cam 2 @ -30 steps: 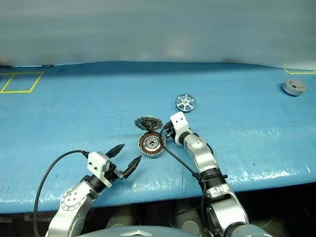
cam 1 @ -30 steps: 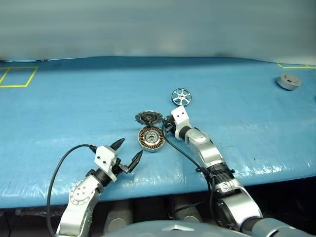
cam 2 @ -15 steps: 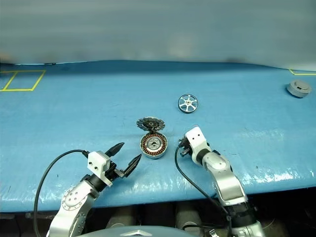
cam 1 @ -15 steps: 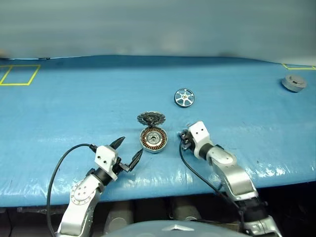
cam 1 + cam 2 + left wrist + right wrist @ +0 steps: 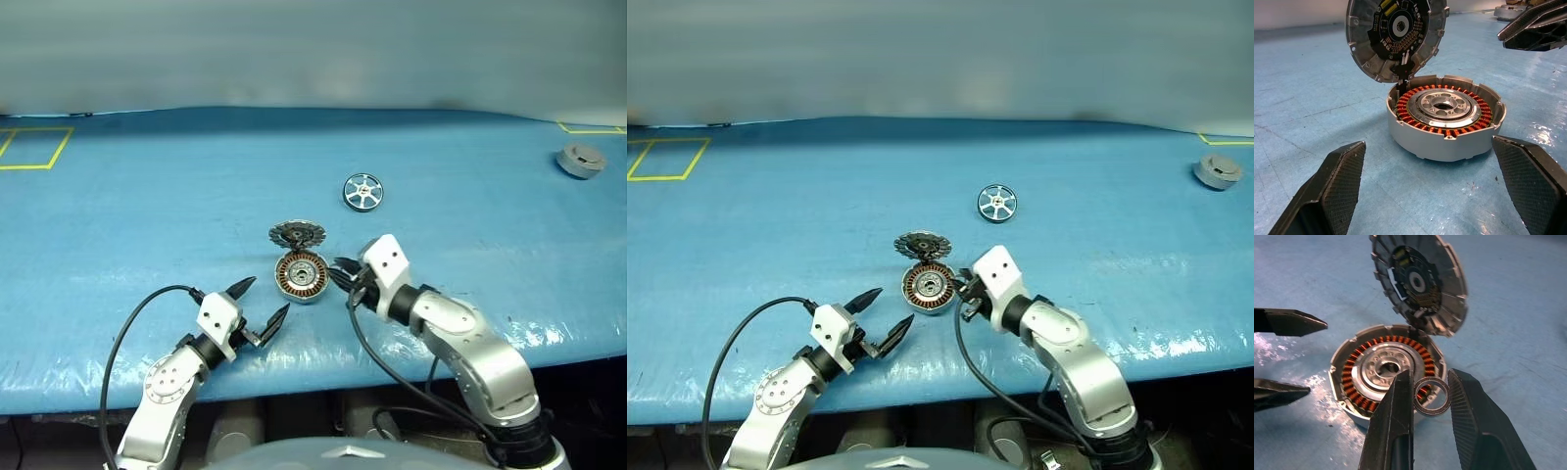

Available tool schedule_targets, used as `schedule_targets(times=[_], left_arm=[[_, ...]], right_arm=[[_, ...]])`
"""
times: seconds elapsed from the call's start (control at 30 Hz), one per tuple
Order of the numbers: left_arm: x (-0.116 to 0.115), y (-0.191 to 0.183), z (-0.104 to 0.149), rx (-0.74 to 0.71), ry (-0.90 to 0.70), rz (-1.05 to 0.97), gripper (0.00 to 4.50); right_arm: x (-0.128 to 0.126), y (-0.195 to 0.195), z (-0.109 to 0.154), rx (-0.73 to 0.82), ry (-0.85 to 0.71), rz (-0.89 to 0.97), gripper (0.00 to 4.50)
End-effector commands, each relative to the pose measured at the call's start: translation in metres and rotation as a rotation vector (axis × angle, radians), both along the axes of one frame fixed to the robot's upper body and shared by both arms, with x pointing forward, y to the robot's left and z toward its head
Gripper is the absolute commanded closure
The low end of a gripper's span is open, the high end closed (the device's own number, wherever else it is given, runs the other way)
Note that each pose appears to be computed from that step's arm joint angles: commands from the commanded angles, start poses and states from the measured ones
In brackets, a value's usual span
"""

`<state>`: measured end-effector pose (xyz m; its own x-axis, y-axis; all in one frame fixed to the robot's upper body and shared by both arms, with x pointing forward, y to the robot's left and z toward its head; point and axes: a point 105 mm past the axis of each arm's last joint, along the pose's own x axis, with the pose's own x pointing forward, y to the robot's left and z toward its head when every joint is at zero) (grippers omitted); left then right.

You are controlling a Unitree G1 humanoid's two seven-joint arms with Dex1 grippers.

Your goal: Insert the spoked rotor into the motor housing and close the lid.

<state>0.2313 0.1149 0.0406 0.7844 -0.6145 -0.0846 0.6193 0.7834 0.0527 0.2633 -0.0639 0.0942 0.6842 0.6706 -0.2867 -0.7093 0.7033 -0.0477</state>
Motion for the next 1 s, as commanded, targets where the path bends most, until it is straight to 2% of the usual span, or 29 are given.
schedule_targets(times=[0.03, 0.23, 0.4, 1.0], left_arm=[[0.001, -0.001, 0.005, 0.002, -0.036, -0.003, 0.0], [0.001, -0.001, 0.004, -0.004, -0.037, 0.001, 0.0], [0.001, -0.001, 0.004, -0.01, -0.036, 0.008, 0.0], [0.001, 0.001, -0.003, -0.003, -0.023, 0.013, 0.0]], right_arm=[[0.01, 0.018, 0.007, 0.027, -0.044, -0.01, 3.82], [0.022, 0.035, 0.0, 0.019, -0.055, -0.01, 3.82], [0.021, 0.042, -0.006, 0.018, -0.039, 0.019, 3.82], [0.02, 0.039, -0.025, 0.027, 0.036, 0.006, 3.82]])
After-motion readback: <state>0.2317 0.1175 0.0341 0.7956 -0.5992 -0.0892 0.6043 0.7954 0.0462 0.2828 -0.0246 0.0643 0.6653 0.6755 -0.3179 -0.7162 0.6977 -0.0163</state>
